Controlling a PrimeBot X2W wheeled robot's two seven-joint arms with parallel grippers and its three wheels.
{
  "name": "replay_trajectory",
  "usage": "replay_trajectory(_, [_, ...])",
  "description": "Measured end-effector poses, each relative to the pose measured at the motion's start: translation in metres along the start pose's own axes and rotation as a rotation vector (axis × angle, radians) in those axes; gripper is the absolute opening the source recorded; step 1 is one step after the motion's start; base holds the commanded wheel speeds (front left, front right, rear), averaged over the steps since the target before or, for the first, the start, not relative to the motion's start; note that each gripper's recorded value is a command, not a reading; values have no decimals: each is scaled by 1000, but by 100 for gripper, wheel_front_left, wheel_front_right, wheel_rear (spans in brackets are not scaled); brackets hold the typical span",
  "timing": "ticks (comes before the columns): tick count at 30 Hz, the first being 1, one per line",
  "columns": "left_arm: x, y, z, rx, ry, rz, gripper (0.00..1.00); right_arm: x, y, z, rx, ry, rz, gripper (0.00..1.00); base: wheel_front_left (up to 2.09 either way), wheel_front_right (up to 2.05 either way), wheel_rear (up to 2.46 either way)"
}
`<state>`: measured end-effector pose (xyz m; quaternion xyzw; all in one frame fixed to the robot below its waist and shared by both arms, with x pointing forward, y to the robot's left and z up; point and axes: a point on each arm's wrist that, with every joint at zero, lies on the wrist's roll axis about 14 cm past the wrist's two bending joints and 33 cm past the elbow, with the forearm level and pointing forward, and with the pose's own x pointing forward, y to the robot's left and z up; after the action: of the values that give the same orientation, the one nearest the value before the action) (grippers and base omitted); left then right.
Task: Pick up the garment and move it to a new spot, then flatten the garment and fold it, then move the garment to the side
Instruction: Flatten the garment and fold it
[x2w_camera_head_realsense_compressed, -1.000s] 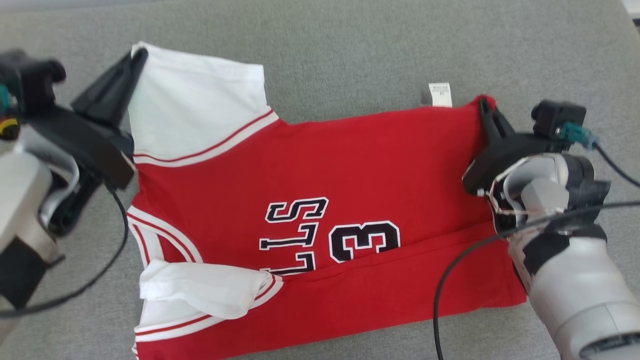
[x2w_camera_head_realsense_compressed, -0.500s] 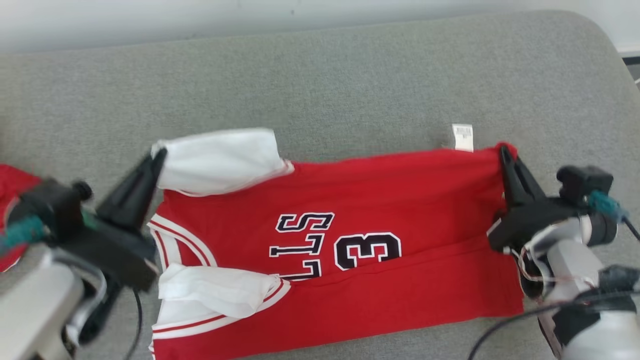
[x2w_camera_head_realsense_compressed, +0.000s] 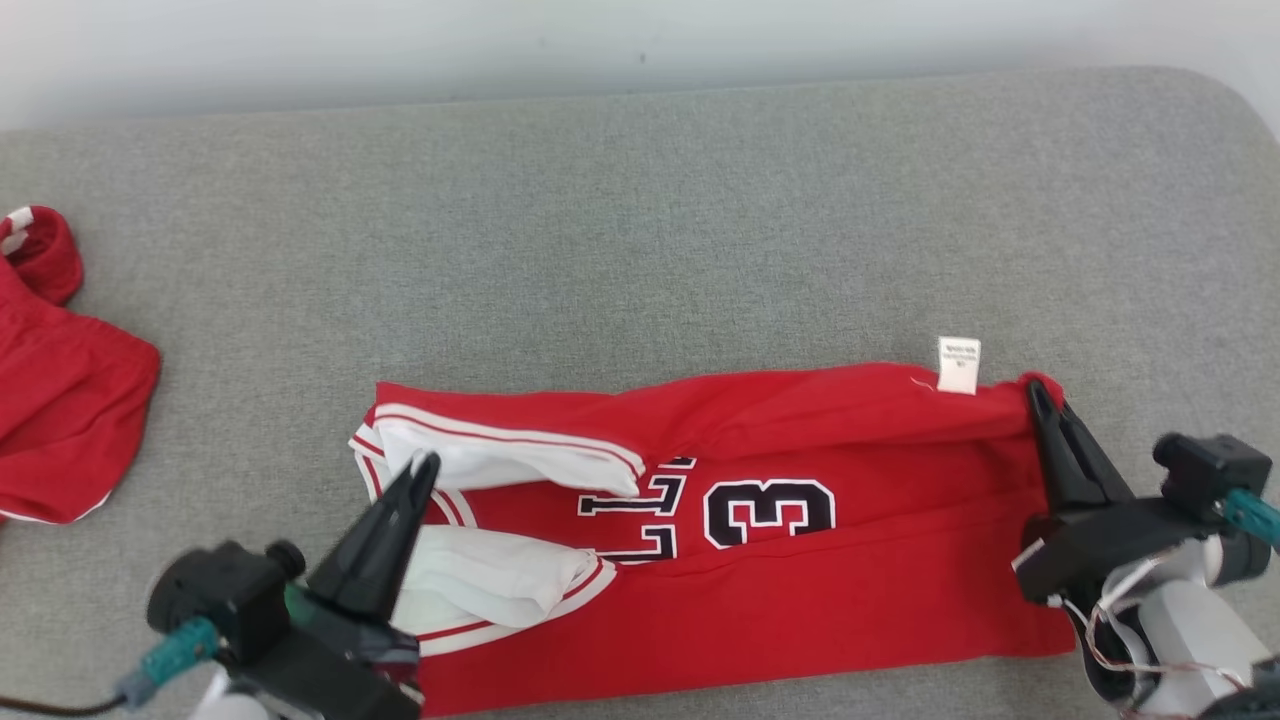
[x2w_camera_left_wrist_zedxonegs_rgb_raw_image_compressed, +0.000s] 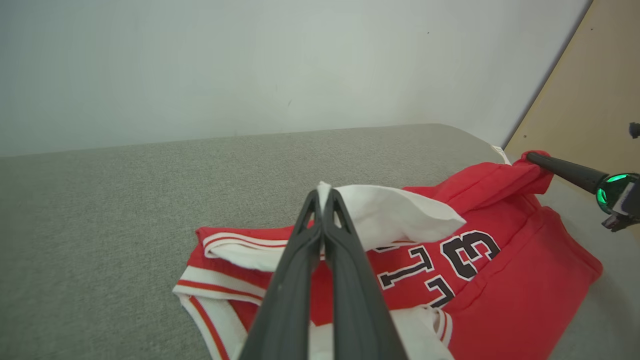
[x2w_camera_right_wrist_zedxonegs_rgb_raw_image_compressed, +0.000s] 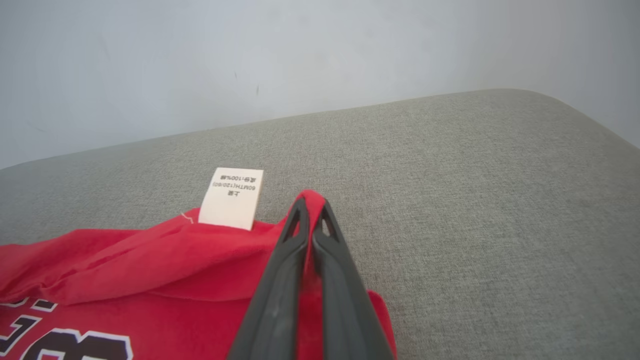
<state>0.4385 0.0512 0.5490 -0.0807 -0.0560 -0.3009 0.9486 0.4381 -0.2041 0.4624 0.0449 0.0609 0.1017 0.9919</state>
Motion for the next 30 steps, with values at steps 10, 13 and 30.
replay_trajectory(10, [-25,0,-16,-59,16,83,0,-20,1,-6,16,13,7,0,0,0,0])
replay_trajectory(13, [-34,2,-19,-85,16,114,0,-27,-1,-3,31,1,-2,0,0,0,0])
replay_trajectory(30, [-55,14,-55,-108,94,194,13,-39,1,-15,57,36,0,96,0,0,0])
